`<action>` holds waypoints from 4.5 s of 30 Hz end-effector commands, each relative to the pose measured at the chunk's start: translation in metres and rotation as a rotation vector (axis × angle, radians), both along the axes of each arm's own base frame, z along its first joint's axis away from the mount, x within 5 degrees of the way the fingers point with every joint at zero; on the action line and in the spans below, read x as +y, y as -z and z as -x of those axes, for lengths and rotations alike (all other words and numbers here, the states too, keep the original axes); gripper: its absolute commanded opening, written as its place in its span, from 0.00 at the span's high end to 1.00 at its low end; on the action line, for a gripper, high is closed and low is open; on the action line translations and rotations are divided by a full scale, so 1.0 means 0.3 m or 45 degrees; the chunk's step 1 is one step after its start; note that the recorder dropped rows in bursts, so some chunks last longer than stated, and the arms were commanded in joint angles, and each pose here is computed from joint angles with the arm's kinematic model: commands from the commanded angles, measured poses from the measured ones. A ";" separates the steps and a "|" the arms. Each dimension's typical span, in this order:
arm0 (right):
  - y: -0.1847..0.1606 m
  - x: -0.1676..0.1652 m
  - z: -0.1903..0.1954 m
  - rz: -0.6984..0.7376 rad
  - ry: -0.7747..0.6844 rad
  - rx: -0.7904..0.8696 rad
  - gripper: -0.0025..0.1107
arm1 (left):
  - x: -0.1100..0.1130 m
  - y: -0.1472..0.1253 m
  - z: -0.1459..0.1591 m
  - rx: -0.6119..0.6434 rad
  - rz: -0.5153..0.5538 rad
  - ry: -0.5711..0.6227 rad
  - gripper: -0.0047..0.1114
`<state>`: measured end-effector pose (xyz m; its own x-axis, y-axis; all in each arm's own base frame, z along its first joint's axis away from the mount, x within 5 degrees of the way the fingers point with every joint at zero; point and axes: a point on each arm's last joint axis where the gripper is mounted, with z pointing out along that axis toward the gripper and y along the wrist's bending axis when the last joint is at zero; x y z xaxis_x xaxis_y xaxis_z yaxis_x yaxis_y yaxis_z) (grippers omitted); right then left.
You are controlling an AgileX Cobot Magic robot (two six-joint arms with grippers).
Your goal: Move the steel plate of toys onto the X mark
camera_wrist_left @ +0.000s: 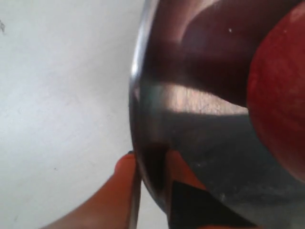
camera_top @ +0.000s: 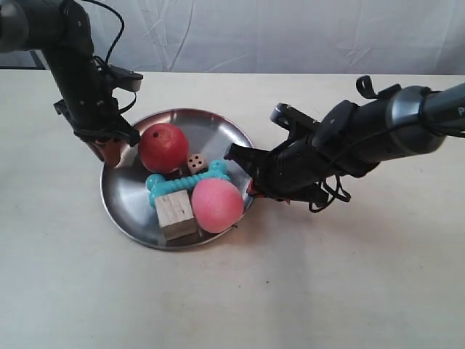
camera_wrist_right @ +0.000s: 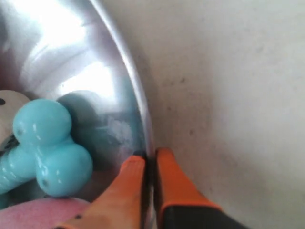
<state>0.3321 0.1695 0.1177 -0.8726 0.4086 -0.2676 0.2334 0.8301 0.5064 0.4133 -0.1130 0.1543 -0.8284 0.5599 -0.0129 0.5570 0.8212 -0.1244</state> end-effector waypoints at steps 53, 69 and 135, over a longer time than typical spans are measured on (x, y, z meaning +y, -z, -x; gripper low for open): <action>-0.303 -0.186 -0.077 0.376 -0.378 -0.188 0.98 | 0.129 -0.318 0.026 -0.251 -0.009 -0.417 0.89; -0.600 -0.356 0.441 0.421 -0.280 -0.792 0.98 | 0.072 -0.648 0.628 -1.193 0.646 -0.243 0.96; -0.200 -0.550 0.934 0.606 0.078 -1.054 0.98 | 0.118 -0.314 0.788 -0.926 0.502 -0.261 0.96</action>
<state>0.0516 0.0045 0.1782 -0.3261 0.1327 -0.9360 0.0007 0.9901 0.1401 0.1784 -0.0769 0.2481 -0.6303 0.2486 -0.7355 0.4540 0.8865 -0.0895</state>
